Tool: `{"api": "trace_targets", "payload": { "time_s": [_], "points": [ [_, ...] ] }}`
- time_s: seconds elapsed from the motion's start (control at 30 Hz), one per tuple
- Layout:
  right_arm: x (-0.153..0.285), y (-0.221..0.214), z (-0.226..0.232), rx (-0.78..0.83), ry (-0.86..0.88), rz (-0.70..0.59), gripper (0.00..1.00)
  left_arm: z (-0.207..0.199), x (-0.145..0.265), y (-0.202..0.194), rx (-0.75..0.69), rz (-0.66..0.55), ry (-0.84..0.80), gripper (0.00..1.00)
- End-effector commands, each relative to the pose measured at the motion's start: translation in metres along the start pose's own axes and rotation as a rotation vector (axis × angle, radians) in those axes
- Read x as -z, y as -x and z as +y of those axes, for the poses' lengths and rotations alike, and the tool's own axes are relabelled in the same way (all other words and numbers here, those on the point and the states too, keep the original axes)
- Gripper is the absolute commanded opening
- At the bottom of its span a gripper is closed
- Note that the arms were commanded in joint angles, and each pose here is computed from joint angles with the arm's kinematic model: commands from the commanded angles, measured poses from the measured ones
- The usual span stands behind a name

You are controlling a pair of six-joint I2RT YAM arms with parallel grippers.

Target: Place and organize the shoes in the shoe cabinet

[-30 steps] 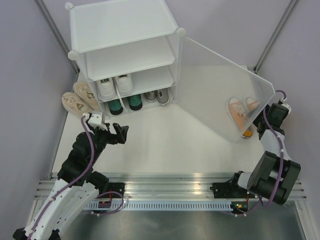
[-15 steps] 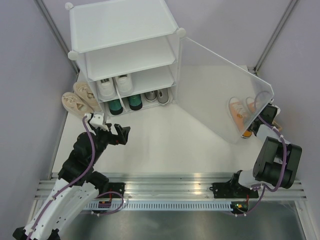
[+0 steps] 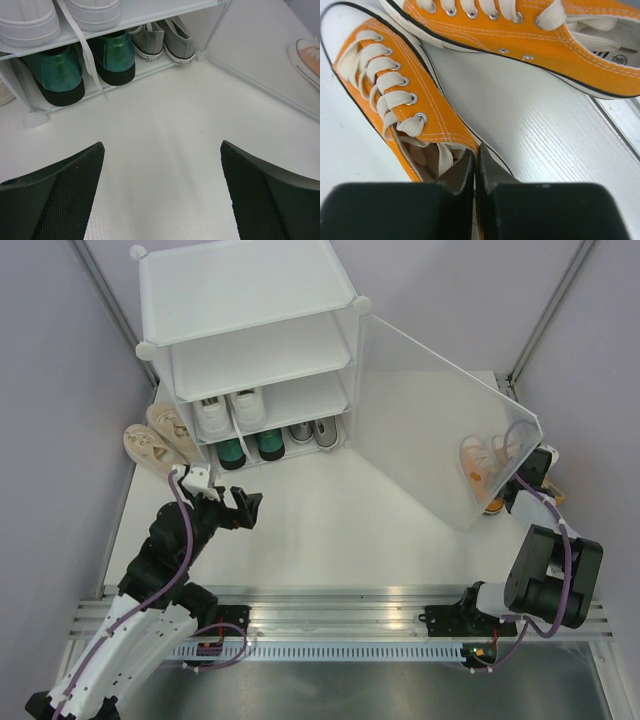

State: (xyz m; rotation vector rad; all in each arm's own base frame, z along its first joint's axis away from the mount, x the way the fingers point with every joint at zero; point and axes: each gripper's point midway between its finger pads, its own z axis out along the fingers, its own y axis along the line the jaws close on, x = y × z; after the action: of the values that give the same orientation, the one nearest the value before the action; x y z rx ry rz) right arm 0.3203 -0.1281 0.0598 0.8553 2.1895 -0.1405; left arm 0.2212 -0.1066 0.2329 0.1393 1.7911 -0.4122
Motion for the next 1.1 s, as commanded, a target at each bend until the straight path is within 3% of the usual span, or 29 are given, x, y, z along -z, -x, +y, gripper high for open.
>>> {"api": "trace_targets", "payload": {
  "time_s": [0.0,0.13,0.17,0.27,0.33,0.8,1.07],
  "points": [
    [0.024,0.065,0.007,0.008,-0.033,-0.215,0.11,-0.007,-0.004,0.005,-0.031,-0.014,-0.037,1.0],
    [0.032,0.077,0.007,0.073,-0.099,-0.264,0.35,-0.007,-0.006,0.002,-0.033,-0.003,-0.038,1.0],
    [0.031,0.076,0.007,0.077,-0.102,-0.26,0.46,-0.007,-0.006,0.001,-0.033,0.0,-0.037,1.0],
    [0.024,0.074,0.002,0.087,-0.139,-0.245,0.6,-0.007,-0.009,-0.002,-0.037,0.018,-0.036,1.0],
    [0.017,0.069,-0.005,0.099,-0.178,-0.23,0.64,-0.007,-0.011,-0.005,-0.041,0.032,-0.034,1.0],
    [0.004,0.097,-0.007,0.107,-0.23,-0.302,0.71,-0.001,-0.021,-0.018,-0.064,0.088,0.0,1.0],
    [-0.027,0.098,-0.013,-0.032,-0.088,-0.254,0.72,0.004,-0.022,-0.017,-0.072,0.087,0.029,1.0]
  ]
}}
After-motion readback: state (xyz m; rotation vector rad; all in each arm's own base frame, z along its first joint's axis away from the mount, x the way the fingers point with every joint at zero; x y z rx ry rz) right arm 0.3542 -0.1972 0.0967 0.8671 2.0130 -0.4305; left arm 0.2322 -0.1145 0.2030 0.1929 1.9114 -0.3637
